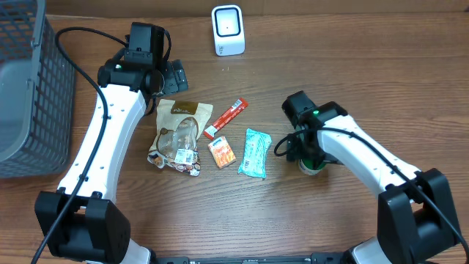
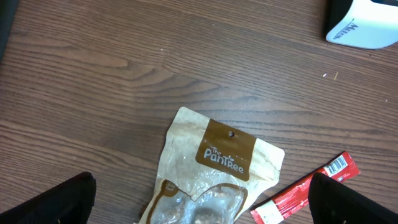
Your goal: Scan the item barcode
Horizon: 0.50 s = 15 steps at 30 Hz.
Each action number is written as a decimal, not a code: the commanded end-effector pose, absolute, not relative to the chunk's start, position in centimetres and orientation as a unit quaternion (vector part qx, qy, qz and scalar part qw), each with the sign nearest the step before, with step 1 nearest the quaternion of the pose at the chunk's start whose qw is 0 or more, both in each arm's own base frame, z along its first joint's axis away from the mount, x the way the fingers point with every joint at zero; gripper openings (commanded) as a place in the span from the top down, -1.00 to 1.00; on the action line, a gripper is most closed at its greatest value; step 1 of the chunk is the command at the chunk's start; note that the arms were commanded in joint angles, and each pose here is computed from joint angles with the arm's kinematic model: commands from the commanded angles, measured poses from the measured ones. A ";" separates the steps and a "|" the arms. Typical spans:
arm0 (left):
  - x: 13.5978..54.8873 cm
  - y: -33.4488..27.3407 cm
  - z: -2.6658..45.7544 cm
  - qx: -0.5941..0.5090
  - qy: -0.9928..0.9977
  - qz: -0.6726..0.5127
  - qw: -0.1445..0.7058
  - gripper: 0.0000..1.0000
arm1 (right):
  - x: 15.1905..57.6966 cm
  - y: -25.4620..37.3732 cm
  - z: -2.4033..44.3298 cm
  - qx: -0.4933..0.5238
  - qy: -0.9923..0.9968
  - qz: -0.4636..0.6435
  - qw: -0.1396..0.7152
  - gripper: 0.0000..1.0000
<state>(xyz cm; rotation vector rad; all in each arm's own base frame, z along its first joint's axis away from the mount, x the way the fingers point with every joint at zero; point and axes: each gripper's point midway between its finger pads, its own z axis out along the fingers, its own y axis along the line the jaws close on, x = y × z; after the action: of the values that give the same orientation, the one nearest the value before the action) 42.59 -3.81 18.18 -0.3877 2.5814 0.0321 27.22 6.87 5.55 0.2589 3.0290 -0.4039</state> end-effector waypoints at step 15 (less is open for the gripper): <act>42.9 -3.8 18.8 -0.147 0.951 0.011 0.270 -1.00 | 28.0 8.9 6.2 0.322 0.947 0.024 -0.007 -0.72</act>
<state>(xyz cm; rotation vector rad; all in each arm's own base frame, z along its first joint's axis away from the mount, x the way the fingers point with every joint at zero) 42.60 -3.81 18.18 -0.3877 2.5810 0.0320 27.52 8.10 5.27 0.8780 3.0409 -0.0129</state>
